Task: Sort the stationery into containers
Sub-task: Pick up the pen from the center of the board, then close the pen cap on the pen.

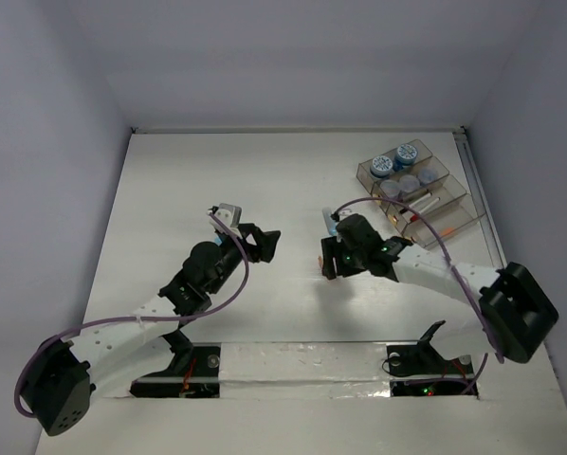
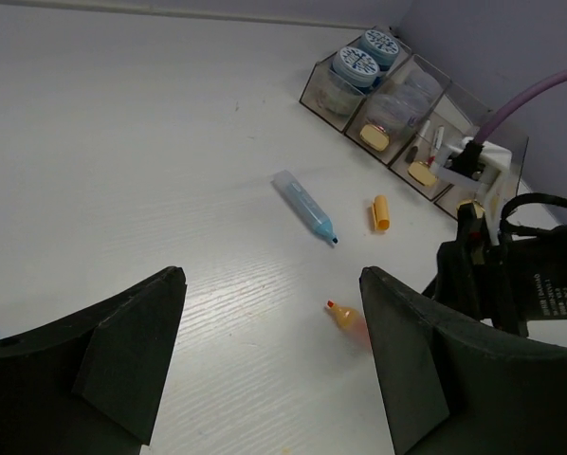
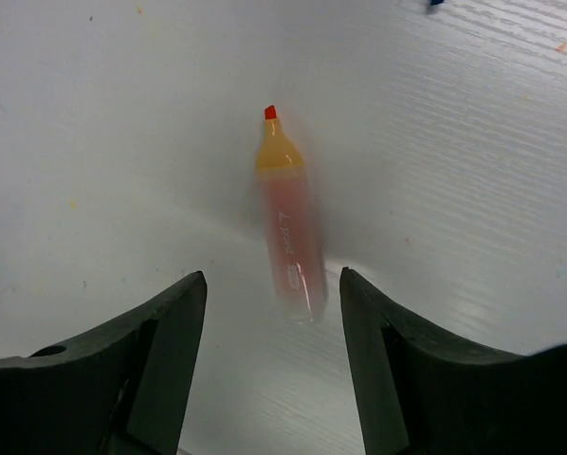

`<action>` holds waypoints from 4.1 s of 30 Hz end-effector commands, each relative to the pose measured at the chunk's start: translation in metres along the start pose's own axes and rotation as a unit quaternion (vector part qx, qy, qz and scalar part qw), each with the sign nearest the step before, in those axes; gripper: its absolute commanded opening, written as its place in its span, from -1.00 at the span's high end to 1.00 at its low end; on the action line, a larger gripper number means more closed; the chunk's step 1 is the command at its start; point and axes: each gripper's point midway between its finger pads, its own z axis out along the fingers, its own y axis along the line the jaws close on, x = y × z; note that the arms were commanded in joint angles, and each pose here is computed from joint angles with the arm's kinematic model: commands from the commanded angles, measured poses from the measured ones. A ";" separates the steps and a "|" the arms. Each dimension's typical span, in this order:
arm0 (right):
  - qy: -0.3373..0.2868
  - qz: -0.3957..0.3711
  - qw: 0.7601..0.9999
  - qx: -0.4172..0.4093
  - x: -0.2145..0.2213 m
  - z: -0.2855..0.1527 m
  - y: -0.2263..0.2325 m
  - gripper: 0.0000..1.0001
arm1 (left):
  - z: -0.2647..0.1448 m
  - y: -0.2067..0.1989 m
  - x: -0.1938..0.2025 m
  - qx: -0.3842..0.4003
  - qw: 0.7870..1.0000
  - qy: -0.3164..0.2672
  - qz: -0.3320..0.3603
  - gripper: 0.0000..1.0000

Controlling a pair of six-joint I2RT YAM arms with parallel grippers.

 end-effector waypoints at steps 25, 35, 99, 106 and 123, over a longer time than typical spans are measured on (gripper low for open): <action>0.028 -0.064 0.988 0.135 -0.019 0.062 -0.008 0.84 | 0.013 -0.020 -0.001 0.042 0.999 0.014 0.003 -0.42; -0.174 0.031 0.982 0.071 -0.137 0.001 0.044 1.00 | 0.012 -0.054 0.007 0.138 0.989 0.041 -0.042 -0.42; -0.239 0.185 0.945 0.124 -0.117 -0.060 -0.062 -0.45 | 0.025 -0.045 0.024 0.132 0.988 0.071 -0.038 1.00; -0.185 0.189 0.942 0.207 -0.110 -0.030 -0.111 -0.08 | 0.026 -0.044 0.026 0.131 0.988 0.074 -0.036 1.00; -0.156 0.259 0.942 0.146 -0.109 0.038 -0.143 0.02 | 0.025 -0.048 0.026 0.136 0.987 0.074 -0.034 1.00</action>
